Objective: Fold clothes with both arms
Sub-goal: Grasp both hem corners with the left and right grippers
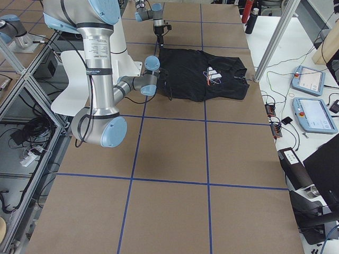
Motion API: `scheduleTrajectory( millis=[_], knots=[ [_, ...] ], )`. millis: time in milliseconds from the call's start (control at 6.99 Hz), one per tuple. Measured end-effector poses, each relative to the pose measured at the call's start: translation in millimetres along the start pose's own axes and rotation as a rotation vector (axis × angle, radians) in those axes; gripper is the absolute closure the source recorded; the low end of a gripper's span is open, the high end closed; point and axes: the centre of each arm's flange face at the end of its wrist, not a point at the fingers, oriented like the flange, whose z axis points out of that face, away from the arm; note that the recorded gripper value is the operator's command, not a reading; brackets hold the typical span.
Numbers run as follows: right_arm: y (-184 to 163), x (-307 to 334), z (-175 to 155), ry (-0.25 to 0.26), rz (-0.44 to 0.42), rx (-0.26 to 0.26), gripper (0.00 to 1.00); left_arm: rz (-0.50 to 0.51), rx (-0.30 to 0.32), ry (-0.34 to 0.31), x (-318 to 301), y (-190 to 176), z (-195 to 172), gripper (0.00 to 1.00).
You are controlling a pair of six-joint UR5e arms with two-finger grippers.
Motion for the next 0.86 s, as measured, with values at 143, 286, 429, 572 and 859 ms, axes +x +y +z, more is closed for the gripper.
scheduleTrajectory(
  millis=[143, 286, 429, 572, 859],
  knots=[
    [-0.2, 0.0, -0.2, 0.0, 0.0, 0.0, 1.0, 0.0, -0.001, -0.002, 0.0, 0.2, 0.4, 0.24],
    [-0.8, 0.0, -0.7, 0.0, 0.001, 0.0, 1.0, 0.001, -0.002, -0.003, 0.1, 0.2, 0.5, 0.25],
    [-1.7, 0.1, -1.8, -0.001, 0.002, -0.002, 1.0, 0.001, -0.002, -0.003, 0.4, 0.6, 0.5, 0.37],
    [-2.8, 0.3, -2.9, -0.001, 0.003, -0.003, 1.0, 0.001, -0.003, -0.003, 0.5, 0.7, 0.5, 0.56],
    [-3.4, 0.8, -3.3, 0.0, 0.004, -0.004, 1.0, 0.003, -0.002, -0.011, -0.6, 0.5, 1.1, 1.0]
  ],
)
